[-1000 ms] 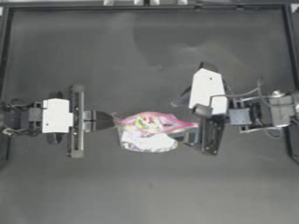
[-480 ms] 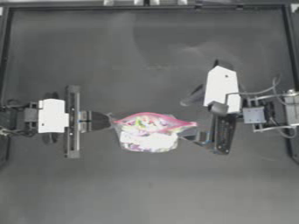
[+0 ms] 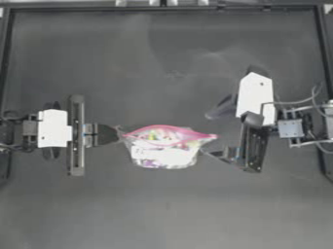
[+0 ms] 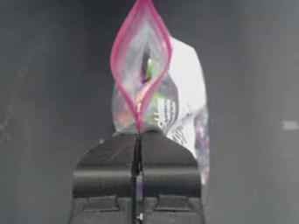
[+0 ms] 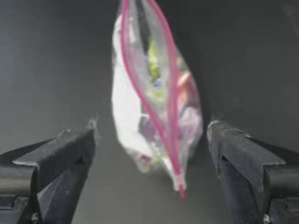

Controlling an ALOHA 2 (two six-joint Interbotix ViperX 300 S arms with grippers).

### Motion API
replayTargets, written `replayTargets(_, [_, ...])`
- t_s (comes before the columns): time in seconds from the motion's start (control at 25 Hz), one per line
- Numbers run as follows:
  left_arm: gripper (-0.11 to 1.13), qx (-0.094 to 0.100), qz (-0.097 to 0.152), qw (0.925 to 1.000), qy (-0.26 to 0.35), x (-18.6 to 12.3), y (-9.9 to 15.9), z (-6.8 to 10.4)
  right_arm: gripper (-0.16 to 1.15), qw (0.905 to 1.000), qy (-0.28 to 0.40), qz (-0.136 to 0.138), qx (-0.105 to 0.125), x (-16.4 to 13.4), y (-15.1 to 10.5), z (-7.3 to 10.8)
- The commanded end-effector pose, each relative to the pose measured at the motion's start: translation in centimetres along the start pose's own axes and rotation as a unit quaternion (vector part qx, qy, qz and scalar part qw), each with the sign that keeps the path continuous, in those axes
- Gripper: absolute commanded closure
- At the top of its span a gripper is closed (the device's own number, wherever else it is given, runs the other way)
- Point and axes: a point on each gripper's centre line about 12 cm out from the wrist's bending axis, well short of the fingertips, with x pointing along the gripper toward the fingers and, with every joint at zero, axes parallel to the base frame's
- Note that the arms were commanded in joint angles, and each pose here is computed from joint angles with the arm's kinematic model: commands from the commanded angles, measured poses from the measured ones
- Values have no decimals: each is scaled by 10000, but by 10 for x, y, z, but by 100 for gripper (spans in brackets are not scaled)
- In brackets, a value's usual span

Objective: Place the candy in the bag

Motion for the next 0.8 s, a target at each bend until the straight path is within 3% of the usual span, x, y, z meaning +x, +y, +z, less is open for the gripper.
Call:
replayTargets(0.04, [91,-18,31,9998,-181,-1,2,11,-4,9997,-220,90,-39,-6,2,7])
replayTargets(0.16, [66,2,9,9999,-162,1,1,11,-4,9997,-210,94,-42,-5,2,5])
replayTargets(0.4, [-2,-41,-10,9999,-141,9,-1,13,-4,9996,-252,132,-61,-5,2,5])
replayTargets(0.44, [-6,-44,-3,9999,-140,10,0,13,-4,9996,-257,139,-62,-5,3,4])
replayTargets(0.6, [6,-37,0,9999,-155,13,0,15,-4,9995,-258,162,-102,-3,2,1])
replayTargets(0.8, [4,-45,-23,9999,-90,13,0,18,-4,9990,-339,157,-263,-3,2,2])
